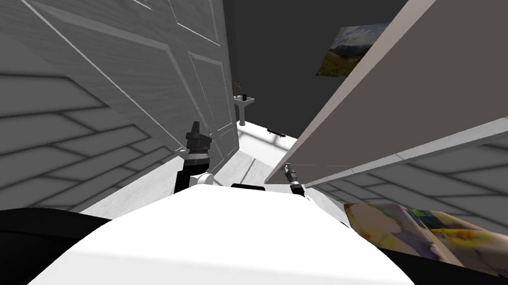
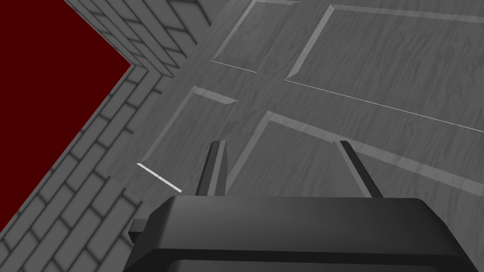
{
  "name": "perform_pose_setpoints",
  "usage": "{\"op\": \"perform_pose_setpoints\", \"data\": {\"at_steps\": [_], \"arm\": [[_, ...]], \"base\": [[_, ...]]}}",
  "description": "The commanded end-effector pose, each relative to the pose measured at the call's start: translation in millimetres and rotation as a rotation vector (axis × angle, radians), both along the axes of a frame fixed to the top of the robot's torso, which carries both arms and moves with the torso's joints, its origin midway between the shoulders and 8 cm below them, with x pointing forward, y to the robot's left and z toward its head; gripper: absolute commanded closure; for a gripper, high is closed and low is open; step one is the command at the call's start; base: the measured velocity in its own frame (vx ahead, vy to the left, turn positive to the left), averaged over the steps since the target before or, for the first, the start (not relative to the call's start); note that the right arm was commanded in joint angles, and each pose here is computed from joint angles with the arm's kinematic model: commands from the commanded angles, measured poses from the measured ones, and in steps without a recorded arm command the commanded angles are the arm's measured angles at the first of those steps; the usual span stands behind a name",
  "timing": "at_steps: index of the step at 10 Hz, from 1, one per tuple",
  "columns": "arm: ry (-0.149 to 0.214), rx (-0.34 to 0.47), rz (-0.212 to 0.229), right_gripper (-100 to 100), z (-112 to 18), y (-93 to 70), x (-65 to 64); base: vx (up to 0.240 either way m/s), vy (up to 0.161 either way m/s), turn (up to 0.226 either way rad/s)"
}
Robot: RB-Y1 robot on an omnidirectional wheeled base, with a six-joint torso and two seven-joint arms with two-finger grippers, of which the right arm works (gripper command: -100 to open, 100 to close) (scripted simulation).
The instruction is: Pull the door open
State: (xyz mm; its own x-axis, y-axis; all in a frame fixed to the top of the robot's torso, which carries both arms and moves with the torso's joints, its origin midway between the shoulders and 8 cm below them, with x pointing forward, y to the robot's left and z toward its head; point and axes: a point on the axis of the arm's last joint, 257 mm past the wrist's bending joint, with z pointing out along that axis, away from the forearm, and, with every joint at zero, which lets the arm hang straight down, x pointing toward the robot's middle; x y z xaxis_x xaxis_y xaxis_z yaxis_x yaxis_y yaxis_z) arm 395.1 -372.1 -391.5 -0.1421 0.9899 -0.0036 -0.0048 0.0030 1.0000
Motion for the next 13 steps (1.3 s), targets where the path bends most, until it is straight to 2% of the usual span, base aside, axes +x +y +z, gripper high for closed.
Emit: {"op": "perform_pose_setpoints", "data": {"at_steps": [1,3,4,5,11,13], "arm": [[0.004,0.001,0.02,100,-0.8,-2.3,-8.1],[0.005,0.002,0.05,100,-0.1,-1.7,-17.9],[0.01,0.001,0.042,100,-2.6,0.7,-16.1],[0.012,0.002,0.056,100,-3.7,-1.5,-26.8],[0.006,0.002,0.095,100,-1.0,-9.5,-53.7],[0.005,0.003,0.103,100,-0.3,-10.9,-58.9]], "base": [[-0.157,-0.056,0.042],[-0.158,-0.054,0.051],[-0.077,-0.02,0.004],[-0.181,-0.082,0.208],[-0.196,-0.107,0.171],[-0.181,-0.051,0.086]]}}
